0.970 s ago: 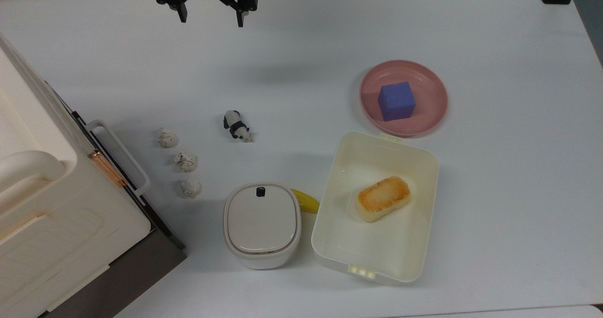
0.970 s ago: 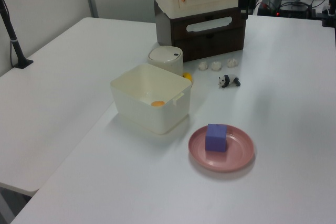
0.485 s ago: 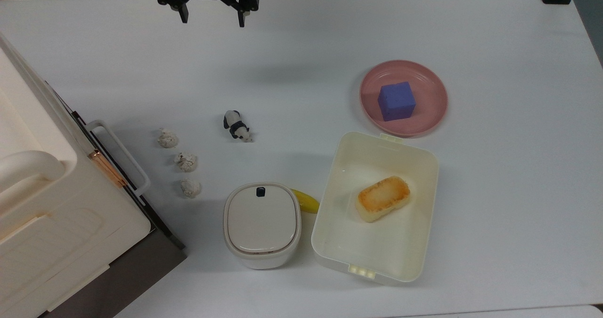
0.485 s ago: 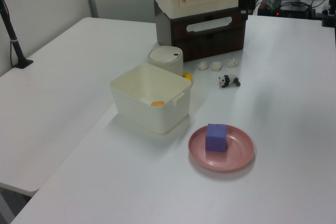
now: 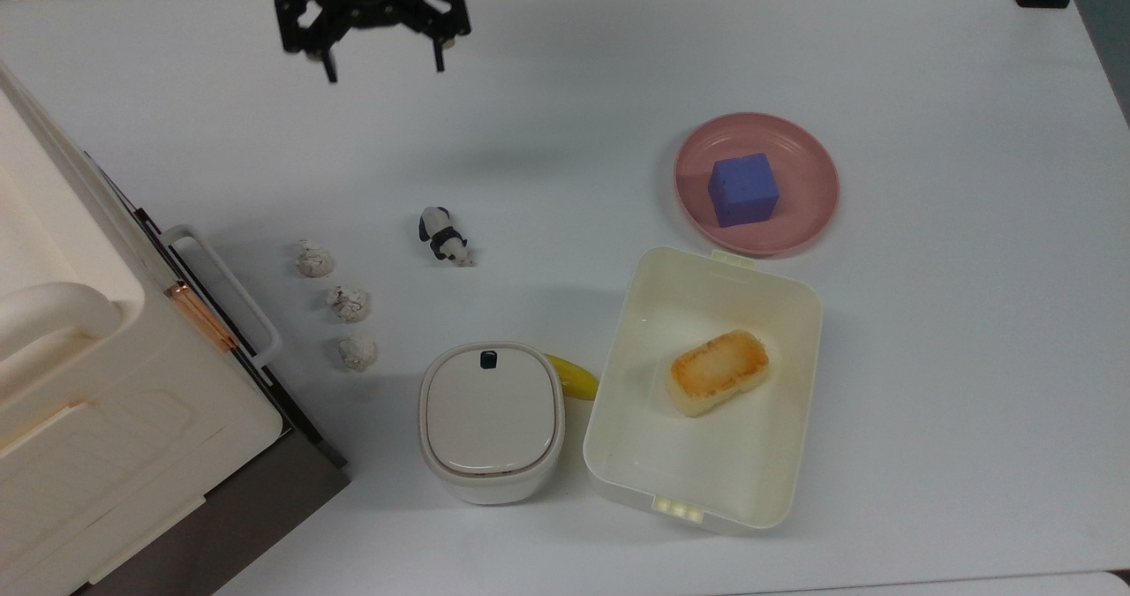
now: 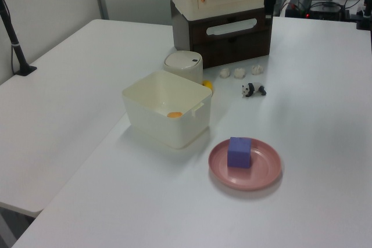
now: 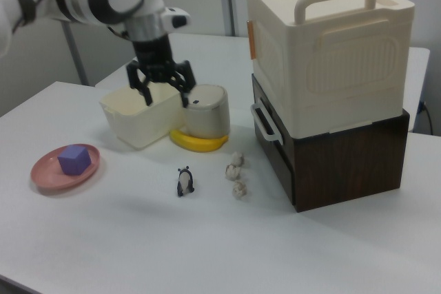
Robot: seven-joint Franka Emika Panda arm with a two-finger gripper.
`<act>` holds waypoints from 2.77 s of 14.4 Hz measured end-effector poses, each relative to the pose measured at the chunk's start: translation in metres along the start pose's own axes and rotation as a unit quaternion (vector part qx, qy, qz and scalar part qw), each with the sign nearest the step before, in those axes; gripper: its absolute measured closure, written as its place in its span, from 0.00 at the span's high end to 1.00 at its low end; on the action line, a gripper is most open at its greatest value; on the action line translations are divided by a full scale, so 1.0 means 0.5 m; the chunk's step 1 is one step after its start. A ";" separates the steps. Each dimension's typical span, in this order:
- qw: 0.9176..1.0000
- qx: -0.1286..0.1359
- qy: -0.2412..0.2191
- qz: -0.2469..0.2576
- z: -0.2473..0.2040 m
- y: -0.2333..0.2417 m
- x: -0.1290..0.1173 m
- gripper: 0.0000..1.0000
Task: Slide open the drawer
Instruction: 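Move the gripper toward the brown drawer's white handle and lower it, then hook the gripper onto the drawer handle and pull outward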
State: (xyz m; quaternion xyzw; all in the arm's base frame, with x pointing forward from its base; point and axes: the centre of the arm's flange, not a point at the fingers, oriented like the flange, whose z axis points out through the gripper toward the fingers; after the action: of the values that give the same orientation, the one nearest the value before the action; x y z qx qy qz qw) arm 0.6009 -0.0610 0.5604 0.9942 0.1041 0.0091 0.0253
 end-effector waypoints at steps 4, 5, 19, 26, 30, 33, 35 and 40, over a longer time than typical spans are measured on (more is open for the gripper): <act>0.999 -0.026 0.033 -0.024 0.074 0.075 0.029 1.00; 0.998 -0.035 0.041 -0.027 0.092 0.090 0.039 1.00; 0.981 -0.139 0.104 -0.082 0.296 0.181 0.148 0.84; 0.970 -0.173 0.146 -0.087 0.209 0.190 0.164 0.84; 0.966 -0.192 0.133 -0.116 0.208 0.186 0.164 0.83; 0.961 -0.209 0.117 -0.139 0.218 0.173 0.168 0.81; 0.959 -0.213 0.104 -0.157 0.242 0.149 0.175 0.80; 0.955 -0.219 0.089 -0.177 0.266 0.127 0.177 0.72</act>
State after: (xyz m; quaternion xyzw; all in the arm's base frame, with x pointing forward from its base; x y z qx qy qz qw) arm 0.7034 -0.1109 0.4318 0.9249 0.2759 0.1150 0.2348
